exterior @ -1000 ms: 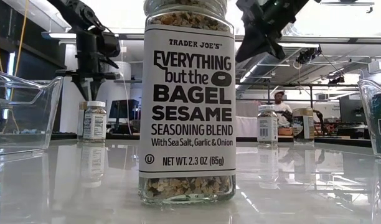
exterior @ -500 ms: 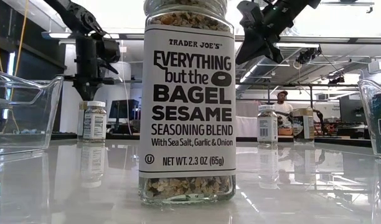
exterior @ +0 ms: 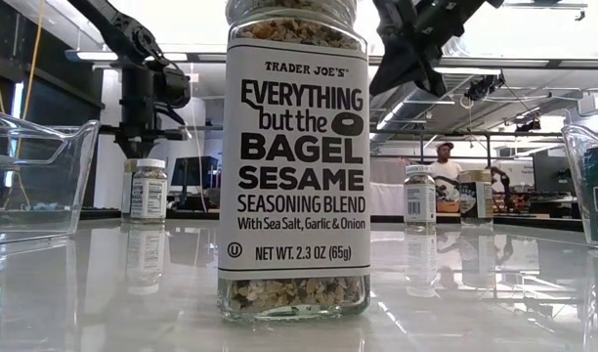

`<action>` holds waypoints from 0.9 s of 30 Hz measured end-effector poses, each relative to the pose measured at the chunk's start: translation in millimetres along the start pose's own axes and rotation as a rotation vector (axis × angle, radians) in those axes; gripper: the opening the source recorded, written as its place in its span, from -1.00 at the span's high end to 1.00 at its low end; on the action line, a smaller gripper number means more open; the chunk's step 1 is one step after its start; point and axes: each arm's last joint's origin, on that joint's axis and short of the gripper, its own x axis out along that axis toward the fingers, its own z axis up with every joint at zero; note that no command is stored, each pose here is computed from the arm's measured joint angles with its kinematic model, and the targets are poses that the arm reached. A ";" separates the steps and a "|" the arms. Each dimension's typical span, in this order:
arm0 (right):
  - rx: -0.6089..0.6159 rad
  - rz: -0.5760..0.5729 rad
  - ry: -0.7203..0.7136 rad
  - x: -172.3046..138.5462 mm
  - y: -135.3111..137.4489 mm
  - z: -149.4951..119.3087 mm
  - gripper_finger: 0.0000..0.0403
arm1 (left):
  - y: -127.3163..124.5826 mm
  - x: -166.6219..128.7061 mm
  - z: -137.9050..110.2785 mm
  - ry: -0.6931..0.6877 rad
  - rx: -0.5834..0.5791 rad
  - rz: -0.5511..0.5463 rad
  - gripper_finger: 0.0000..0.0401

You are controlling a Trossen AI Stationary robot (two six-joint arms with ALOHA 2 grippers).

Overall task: Sort spices by type
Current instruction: Put the black spice can into the right transparent bin

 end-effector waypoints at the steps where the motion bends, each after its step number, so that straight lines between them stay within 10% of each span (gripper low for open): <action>1: 0.005 0.002 0.002 0.0 0.9 -0.6 0.99 | 0.0 0.0 0.2 -0.003 -0.007 0.001 1.00; 27: 0.014 0.015 0.010 -0.3 5.8 -4.0 0.99 | -10.5 12.2 -7.2 0.030 -0.057 0.099 1.00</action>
